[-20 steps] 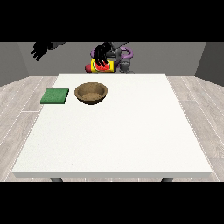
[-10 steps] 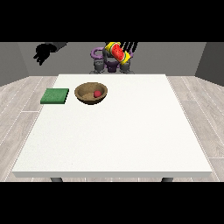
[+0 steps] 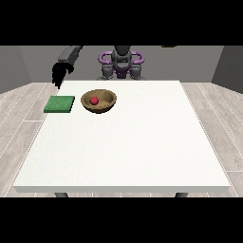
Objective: Pick the cup and pour the ball into the bowl, then pick the bowl and place it on the pad
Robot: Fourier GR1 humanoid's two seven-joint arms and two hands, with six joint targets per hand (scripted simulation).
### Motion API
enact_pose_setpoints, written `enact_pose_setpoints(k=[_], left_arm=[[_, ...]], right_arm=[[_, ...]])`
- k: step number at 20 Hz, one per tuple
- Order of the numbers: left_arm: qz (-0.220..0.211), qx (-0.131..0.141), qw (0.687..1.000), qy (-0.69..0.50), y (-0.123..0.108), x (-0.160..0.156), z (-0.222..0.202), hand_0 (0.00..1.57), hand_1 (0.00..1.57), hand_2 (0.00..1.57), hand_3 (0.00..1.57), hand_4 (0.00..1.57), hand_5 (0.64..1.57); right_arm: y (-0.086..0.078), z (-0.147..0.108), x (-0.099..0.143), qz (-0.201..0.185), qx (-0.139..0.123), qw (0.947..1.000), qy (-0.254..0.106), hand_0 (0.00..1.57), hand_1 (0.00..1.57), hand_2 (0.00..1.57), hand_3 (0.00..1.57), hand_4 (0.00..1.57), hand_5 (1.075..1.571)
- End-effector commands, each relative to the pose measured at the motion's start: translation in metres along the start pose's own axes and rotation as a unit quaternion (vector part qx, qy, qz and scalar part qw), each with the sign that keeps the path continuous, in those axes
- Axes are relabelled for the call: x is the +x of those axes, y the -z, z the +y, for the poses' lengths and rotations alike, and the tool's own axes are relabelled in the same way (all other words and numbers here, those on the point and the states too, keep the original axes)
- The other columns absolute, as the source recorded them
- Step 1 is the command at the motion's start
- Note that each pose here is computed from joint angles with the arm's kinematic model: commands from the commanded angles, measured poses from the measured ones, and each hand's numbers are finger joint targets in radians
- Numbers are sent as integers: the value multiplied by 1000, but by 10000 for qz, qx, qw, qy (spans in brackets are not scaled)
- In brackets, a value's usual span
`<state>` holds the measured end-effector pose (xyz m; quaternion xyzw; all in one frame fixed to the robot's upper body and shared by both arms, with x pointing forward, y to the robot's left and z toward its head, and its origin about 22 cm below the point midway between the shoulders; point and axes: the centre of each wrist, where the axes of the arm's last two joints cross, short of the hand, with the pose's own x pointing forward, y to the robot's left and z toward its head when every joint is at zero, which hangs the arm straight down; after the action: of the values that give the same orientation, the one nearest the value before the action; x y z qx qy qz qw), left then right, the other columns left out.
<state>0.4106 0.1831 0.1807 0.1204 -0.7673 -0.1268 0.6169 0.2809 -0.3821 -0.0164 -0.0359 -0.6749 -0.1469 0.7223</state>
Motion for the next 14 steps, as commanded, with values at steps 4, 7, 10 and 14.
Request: enact_pose_setpoints(k=[4, 7, 10, 14], left_arm=[[-462, -340, 9923, -1099, -1, 5, 107, 0, 0, 0, 0, 1055, 1558], [-202, -326, 9942, -1001, -11, -9, 129, 0, 0, 0, 0, 1047, 1558], [-536, -236, 9925, -1071, -21, -11, 167, 0, 0, 0, 0, 993, 1561], [-529, -197, 9935, -985, -33, -13, 178, 0, 0, 0, 0, 1001, 1542]], right_arm=[[-10, 21, -38, -78, -229, 9993, 299, 0, 0, 0, 0, 737, 1565], [-4, 28, -46, 9, -174, 9989, 431, 0, 0, 0, 0, 738, 1568], [2, 36, -50, -132, -27, 9989, 460, 0, 0, 0, 0, 694, 1566], [11, 40, -56, -225, 95, 9985, 480, 0, 0, 0, 0, 582, 1558]])
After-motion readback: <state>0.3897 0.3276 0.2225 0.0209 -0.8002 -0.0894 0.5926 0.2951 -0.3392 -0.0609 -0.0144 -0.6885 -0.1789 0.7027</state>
